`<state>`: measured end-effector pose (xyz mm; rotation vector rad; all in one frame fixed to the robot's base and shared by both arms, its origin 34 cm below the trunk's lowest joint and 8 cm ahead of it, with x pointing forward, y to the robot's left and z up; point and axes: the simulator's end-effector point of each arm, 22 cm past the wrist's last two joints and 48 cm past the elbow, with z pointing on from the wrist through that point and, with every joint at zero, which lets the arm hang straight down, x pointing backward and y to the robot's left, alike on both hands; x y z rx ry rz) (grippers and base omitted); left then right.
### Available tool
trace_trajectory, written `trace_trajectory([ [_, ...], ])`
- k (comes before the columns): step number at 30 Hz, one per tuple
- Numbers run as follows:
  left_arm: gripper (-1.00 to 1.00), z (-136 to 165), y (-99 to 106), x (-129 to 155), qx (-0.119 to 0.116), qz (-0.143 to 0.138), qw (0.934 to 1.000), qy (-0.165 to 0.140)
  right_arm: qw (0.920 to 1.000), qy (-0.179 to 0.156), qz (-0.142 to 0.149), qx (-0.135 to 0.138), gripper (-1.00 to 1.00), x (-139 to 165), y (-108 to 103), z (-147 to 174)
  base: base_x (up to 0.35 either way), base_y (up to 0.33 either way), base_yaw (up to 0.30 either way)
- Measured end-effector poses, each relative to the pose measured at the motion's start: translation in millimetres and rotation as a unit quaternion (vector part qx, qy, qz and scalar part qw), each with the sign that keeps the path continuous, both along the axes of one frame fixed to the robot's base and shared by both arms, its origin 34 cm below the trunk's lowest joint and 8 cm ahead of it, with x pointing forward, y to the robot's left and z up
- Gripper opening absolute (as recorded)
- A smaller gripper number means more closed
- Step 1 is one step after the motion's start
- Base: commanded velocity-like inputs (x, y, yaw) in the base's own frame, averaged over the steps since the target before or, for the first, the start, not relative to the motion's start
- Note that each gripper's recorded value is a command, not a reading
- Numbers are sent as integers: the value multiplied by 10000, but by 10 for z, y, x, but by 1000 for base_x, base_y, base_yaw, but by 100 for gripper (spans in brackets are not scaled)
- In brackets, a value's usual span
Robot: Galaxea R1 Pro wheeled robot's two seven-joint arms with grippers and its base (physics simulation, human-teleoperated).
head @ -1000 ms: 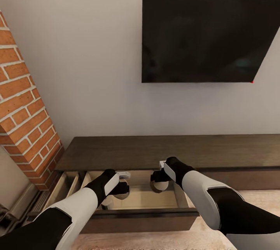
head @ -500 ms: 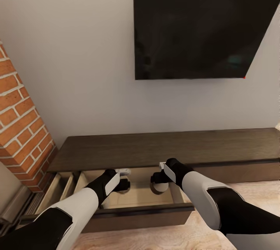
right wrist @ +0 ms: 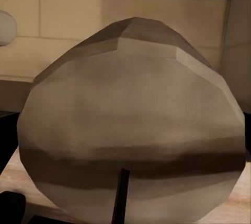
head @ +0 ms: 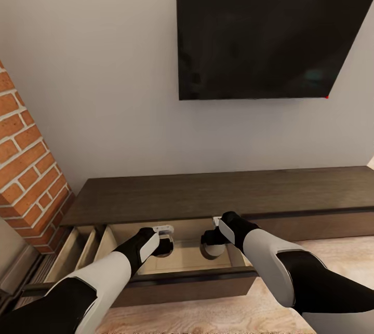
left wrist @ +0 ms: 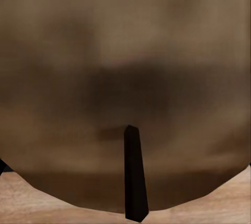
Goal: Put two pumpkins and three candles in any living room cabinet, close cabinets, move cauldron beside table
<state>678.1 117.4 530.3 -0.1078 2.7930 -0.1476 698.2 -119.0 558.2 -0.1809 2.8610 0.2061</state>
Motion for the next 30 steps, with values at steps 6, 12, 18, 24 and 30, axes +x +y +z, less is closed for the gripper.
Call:
trace_trajectory([
  [6,-100,-71,0,-26,1,-5,10000,56,10000,49,-3,5,-100,-23,2,-74,0,0,0],
  [12,-100,-126,2,-51,3,-5,9999,110,10000,96,0,3,-100,-42,1,-128,0,0,0],
  [18,-100,-176,3,-78,4,-7,9999,164,9999,142,2,8,-100,-61,4,-178,120,0,0],
  [24,-100,-231,2,-102,4,-10,9998,221,9998,191,3,7,-100,-79,3,-234,50,0,0],
  [30,-100,-309,-22,-233,-9,-100,9986,516,9997,258,4,6,-100,-114,3,-297,4,0,0],
])
